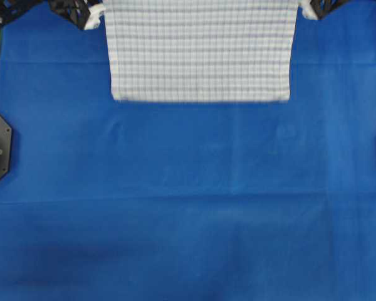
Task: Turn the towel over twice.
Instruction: 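Lift the far corners with both grippers and pull them toward the near edge, then lower the held edge onto the near side of the towel with both grippers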
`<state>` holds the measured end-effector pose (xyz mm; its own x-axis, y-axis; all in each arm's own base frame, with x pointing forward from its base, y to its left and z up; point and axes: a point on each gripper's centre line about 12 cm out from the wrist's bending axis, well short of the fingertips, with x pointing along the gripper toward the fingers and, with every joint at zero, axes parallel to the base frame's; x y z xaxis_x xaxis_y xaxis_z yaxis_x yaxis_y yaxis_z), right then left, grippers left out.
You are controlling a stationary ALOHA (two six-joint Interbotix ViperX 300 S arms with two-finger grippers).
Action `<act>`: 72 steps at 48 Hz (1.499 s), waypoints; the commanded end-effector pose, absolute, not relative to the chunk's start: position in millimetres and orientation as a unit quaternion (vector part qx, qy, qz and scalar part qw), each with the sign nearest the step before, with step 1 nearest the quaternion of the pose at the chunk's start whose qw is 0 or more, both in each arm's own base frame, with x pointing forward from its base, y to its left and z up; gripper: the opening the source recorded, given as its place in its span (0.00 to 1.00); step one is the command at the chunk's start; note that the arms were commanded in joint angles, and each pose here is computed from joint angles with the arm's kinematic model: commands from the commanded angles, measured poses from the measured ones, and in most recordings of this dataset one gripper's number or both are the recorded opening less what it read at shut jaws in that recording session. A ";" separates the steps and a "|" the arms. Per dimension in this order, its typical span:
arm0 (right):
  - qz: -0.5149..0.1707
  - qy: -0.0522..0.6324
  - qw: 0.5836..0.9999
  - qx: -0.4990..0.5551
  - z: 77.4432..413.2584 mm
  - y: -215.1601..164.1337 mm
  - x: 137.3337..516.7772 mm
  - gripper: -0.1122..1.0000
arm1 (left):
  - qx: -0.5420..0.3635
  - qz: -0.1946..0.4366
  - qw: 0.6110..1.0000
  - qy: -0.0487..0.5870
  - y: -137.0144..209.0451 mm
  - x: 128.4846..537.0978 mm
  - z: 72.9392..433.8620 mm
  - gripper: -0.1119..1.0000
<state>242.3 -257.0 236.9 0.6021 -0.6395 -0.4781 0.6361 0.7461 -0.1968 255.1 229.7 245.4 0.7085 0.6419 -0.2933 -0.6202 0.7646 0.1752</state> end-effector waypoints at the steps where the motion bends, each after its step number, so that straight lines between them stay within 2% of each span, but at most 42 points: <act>1: -0.366 0.240 0.899 -0.022 271.0 -259.4 240.6 0.15 | 0.045 0.348 0.926 0.138 232.1 256.0 270.8 0.13; 18: -0.364 0.195 0.909 -0.048 331.9 -226.7 221.9 0.15 | 0.075 0.342 0.932 0.094 211.6 244.0 322.1 0.13; 23: -0.346 0.187 0.918 -0.051 335.4 -204.4 218.4 0.15 | 0.074 0.329 0.936 0.099 199.4 242.6 329.5 0.13; 30: -0.311 0.195 0.929 -0.048 333.1 -174.0 216.0 0.15 | 0.067 0.298 0.944 0.121 178.8 244.7 321.0 0.13; 39: -0.252 0.243 0.936 -0.026 314.1 -138.5 217.5 0.15 | 0.057 0.245 0.953 0.169 149.4 252.8 296.6 0.13; 53: -0.161 0.317 0.934 0.041 253.9 -86.0 231.6 0.15 | 0.035 0.164 0.957 0.235 102.9 258.9 253.5 0.13; 72: -0.103 0.397 0.906 0.110 199.1 -37.4 244.6 0.15 | 0.033 0.043 0.948 0.314 34.0 259.7 199.3 0.13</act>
